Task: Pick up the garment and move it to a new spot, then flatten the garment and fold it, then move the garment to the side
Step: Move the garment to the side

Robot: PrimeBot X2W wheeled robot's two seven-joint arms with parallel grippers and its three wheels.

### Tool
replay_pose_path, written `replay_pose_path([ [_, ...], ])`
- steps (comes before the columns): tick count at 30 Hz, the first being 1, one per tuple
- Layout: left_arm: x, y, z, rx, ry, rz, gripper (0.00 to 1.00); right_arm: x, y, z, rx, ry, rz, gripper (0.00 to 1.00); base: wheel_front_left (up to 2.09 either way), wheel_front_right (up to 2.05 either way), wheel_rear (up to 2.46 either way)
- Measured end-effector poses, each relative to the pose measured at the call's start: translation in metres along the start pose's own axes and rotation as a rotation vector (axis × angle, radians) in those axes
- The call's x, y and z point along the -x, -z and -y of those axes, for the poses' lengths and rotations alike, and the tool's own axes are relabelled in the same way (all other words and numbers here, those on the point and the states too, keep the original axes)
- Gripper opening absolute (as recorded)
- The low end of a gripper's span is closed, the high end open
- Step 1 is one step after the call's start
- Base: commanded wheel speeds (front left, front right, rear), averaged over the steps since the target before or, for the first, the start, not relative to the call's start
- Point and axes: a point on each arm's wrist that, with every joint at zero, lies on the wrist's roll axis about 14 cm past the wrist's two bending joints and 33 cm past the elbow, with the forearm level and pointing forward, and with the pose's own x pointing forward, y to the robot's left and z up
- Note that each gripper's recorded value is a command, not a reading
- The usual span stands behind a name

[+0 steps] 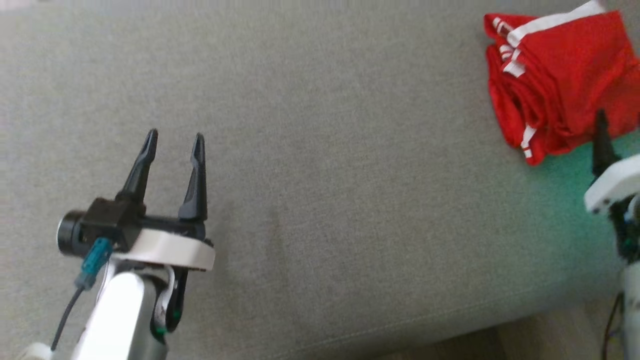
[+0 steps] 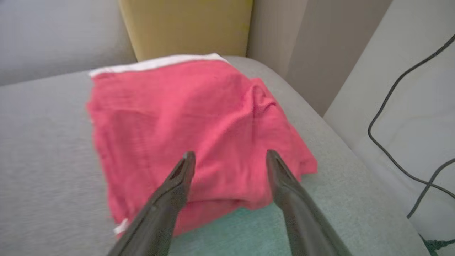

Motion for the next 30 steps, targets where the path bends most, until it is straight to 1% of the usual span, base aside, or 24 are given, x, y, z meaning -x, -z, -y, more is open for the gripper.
replay_pose_path([
  [3,0.012,-0.009,-0.004,-0.012,-0.027,0.010,1.00,0.026,-0.014,-0.021,-0.028,-0.047,0.096,1.00,0.00,0.00,0.00],
  [6,0.025,-0.017,-0.010,-0.021,-0.058,0.019,1.00,0.047,-0.025,-0.052,-0.048,-0.120,0.162,1.00,0.00,0.00,0.00],
  [8,0.034,-0.021,-0.015,-0.030,-0.080,0.022,1.00,0.057,-0.033,-0.079,-0.059,-0.185,0.198,1.00,0.00,0.00,0.00],
  [9,0.034,-0.021,-0.015,-0.030,-0.080,0.022,1.00,0.057,-0.033,-0.079,-0.059,-0.185,0.198,1.00,0.00,0.00,0.00],
  [10,0.043,-0.024,-0.022,-0.038,-0.109,0.024,1.00,0.064,-0.043,-0.103,-0.058,-0.249,0.232,1.00,0.00,0.00,0.00],
  [11,0.043,-0.024,-0.022,-0.038,-0.109,0.024,1.00,0.064,-0.043,-0.103,-0.058,-0.249,0.232,1.00,0.00,0.00,0.00],
  [14,0.058,-0.028,-0.032,-0.046,-0.153,0.023,1.00,0.076,-0.063,-0.136,-0.061,-0.341,0.311,1.00,0.00,0.00,0.00],
  [16,0.068,-0.031,-0.038,-0.055,-0.178,0.022,1.00,0.083,-0.071,-0.152,-0.058,-0.386,0.346,1.00,0.00,0.00,0.00],
  [18,0.079,-0.033,-0.043,-0.062,-0.205,0.019,1.00,0.091,-0.069,-0.162,-0.056,-0.416,0.352,1.00,0.00,0.00,0.00],
  [23,0.106,-0.036,-0.060,-0.081,-0.287,0.007,1.00,0.107,-0.050,-0.178,-0.053,-0.470,0.317,1.00,0.00,0.00,0.00],
  [26,0.118,-0.039,-0.065,-0.081,-0.309,0.013,1.00,0.117,-0.049,-0.181,-0.057,-0.487,0.327,1.00,0.00,0.00,0.00],
  [30,0.130,-0.042,-0.064,-0.084,-0.321,0.015,1.00,0.128,-0.046,-0.179,-0.063,-0.494,0.331,1.00,0.00,0.00,0.00],
])
